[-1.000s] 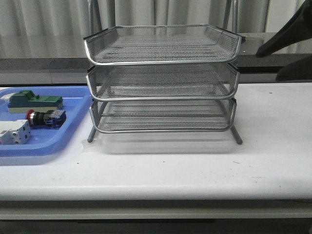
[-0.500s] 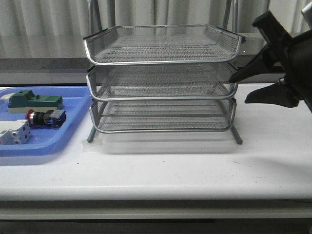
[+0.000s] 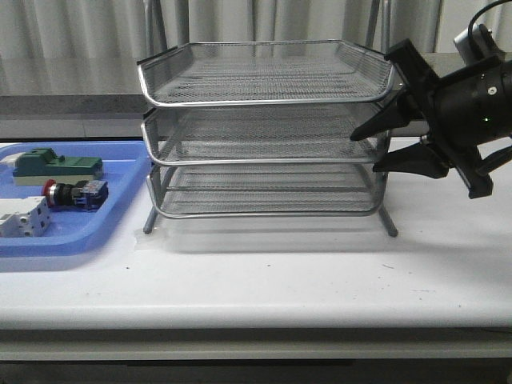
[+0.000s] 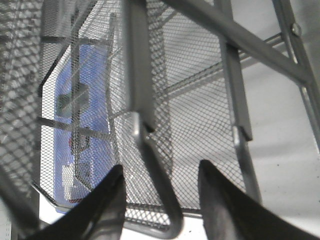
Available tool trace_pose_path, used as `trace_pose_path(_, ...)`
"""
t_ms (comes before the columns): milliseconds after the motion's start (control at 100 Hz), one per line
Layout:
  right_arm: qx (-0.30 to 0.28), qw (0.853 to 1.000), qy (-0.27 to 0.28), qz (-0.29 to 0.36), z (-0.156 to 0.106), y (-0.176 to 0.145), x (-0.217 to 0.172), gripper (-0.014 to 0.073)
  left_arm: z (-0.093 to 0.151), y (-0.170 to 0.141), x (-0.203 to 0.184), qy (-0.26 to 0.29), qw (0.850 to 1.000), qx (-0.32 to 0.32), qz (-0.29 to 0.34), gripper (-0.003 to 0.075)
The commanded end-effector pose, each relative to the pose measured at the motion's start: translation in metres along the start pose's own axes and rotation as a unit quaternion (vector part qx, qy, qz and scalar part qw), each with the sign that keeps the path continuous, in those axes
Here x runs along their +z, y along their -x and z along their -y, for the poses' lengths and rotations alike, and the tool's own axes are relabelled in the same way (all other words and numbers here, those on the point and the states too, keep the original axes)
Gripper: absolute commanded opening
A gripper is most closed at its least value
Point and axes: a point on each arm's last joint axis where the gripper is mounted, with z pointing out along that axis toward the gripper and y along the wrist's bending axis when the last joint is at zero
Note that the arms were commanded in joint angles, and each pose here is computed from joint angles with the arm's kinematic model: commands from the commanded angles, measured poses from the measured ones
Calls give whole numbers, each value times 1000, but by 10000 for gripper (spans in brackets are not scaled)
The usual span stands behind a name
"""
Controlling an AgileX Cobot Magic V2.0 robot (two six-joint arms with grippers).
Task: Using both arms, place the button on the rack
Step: 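Reach the right gripper to the middle wire tray's front rim, then pull the middle wire tray outward with the right gripper, then release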
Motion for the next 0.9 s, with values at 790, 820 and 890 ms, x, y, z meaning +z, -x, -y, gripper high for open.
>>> trace_pose_path(790,-42,998,3,-48,5,-37,-26,-62,1,-6,-2,2,999,-8,33,-20)
trace_pose_path(820,-44,998,2,-49,6,-42,-30,-62,1,-6,-2,2,999,-8,33,-20)
trace_pose_path(890,-42,998,-6,-53,10,-54,-38,-62,1,-6,-2,2,999,-8,33,-20)
